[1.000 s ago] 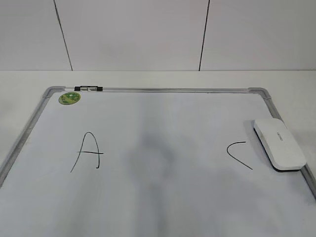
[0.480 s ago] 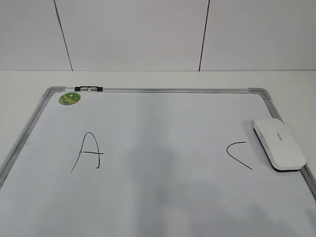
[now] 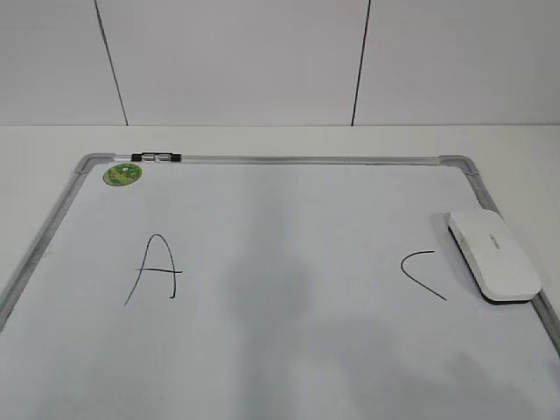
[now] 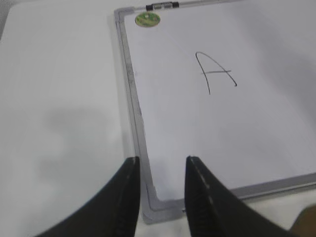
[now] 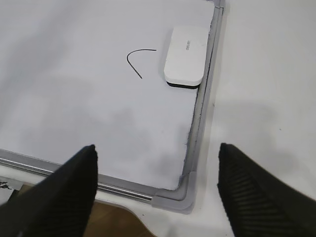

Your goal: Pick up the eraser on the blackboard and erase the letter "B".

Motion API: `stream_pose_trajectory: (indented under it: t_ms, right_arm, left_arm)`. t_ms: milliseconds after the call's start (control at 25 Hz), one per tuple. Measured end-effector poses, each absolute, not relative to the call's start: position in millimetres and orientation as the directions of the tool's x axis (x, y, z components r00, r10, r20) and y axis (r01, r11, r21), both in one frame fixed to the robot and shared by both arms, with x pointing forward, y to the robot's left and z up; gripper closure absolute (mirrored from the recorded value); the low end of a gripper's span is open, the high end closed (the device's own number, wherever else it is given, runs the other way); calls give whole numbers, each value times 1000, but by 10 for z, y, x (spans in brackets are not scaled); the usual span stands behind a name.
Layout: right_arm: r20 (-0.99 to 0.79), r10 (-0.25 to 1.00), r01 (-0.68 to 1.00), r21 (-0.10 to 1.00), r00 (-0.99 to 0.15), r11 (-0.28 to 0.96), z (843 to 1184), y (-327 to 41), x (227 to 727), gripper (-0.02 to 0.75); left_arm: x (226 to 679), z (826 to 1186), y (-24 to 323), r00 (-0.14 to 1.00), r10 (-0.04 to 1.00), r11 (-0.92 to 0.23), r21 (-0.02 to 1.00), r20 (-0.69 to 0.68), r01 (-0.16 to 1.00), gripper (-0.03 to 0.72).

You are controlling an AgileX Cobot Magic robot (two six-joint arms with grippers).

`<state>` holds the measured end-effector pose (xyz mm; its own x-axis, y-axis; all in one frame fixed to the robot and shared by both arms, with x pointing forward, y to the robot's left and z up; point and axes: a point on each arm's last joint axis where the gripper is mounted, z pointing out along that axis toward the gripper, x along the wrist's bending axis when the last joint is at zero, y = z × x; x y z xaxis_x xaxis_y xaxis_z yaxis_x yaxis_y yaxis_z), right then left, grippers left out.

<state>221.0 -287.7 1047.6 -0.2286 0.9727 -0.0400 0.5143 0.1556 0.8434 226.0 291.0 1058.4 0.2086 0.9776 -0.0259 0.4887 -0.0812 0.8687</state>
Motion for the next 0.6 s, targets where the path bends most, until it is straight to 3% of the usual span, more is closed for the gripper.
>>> stream_pose_trajectory:
  t_ms: [600]
  right_arm:
    - [-48, 980, 513, 846, -194, 144, 10433, -2905, 2259, 153]
  left_arm:
    - [2292, 10565, 2911, 208, 978, -85, 876, -18, 475, 453]
